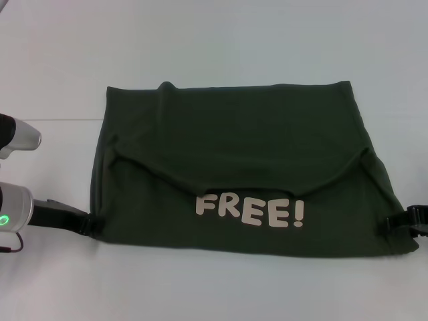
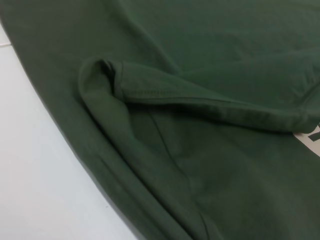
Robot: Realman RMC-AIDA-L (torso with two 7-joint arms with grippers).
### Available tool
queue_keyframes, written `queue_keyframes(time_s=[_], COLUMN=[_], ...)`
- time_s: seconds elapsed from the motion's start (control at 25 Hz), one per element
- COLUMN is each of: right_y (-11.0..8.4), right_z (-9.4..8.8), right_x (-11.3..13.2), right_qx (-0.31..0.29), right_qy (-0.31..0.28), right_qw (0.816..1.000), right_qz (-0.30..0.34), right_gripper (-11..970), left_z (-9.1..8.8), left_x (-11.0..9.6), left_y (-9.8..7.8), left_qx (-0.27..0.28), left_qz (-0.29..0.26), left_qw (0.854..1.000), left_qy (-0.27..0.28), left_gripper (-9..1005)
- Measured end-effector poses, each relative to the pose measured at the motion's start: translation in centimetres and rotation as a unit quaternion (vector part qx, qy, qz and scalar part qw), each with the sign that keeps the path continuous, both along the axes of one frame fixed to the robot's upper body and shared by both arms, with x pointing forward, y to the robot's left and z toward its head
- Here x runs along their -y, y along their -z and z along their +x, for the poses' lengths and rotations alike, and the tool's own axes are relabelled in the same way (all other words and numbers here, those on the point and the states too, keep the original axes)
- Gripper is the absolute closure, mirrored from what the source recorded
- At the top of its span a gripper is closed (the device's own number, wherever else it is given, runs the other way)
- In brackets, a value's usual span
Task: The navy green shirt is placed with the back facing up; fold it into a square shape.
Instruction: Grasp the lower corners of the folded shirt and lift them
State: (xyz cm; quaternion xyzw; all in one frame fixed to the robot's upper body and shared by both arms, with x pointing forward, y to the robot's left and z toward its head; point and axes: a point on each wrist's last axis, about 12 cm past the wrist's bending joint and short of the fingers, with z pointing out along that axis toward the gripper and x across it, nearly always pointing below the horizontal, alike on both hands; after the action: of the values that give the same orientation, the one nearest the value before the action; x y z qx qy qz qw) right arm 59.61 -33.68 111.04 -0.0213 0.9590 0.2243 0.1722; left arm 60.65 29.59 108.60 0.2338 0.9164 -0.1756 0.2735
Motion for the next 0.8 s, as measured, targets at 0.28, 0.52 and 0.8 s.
queue_keyframes(time_s=[0.28,0.52,0.8], right_y=[0.09,0.08,0.23], right_z=[0.00,0.10,-0.03], right_x=[-0.01,-0.31,-0.31], right_qx=[-0.001,-0.002,-0.005], right_qy=[-0.001,-0.008,-0.010], right_qw=[1.000,1.000,1.000], right_qz=[0.000,-0.003,-0.007], right_gripper=[410,545,835], left_z=[-0.04,-0.02,0.03], left_x=[-0.04,-0.01,0.04], left_y=[0.03,0.01,-0.04], left_qx=[-0.001,0.000,0.000], left_qz=[-0.001,0.000,-0.001], left_qw=[1.000,1.000,1.000], left_qy=[-0.001,0.000,0.000], left_gripper=[959,959,958])
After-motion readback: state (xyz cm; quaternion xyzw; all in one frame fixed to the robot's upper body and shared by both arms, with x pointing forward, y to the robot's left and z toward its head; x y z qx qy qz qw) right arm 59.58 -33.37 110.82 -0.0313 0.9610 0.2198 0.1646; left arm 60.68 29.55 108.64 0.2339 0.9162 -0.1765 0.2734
